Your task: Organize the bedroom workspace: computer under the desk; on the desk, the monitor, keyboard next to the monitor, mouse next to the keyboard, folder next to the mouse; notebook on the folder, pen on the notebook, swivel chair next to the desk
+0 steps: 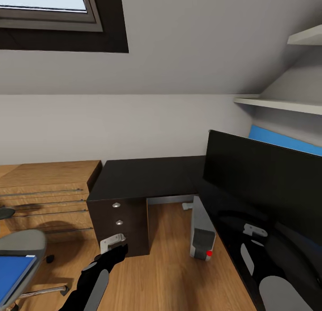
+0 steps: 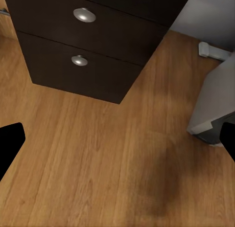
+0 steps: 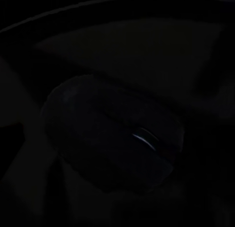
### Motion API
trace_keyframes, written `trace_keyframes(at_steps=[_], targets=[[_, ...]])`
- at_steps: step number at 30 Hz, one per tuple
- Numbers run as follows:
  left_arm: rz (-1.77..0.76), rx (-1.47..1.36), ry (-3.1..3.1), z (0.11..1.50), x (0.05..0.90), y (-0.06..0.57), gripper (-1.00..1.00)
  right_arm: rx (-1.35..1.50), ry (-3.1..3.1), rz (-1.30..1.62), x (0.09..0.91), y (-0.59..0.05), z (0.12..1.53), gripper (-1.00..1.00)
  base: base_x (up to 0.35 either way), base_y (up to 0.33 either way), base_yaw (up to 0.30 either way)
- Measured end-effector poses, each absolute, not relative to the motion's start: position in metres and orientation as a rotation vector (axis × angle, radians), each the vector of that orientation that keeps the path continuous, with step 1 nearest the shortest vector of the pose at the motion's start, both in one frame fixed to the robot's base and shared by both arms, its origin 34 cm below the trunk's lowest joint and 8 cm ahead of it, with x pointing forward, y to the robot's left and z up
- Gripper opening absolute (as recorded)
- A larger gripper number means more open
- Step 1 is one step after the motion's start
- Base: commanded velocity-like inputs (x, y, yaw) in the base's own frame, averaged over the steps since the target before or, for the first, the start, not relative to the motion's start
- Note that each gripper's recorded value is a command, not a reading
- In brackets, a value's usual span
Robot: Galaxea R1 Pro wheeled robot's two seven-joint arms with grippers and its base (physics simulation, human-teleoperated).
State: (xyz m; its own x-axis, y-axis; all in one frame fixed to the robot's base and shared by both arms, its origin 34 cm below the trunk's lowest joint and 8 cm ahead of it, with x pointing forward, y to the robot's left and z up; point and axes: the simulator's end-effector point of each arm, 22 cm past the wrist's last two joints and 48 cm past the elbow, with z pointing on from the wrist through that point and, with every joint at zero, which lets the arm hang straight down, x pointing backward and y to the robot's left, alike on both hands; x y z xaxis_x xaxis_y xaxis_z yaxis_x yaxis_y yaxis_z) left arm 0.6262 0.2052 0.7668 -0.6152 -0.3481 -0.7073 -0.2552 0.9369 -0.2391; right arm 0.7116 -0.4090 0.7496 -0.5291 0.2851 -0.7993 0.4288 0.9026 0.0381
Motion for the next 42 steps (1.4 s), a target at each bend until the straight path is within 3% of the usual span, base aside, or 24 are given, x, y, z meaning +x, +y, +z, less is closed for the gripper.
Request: trace_keyframes(at_steps=[42], targets=[[-0.146, -0.424, 2.263, 0.753, 0.626, 0.203, 1.0, 0.506, 2.165, -0.199, 0.712, -0.407, 0.734, 1.0, 0.0, 0.0, 0.0]])
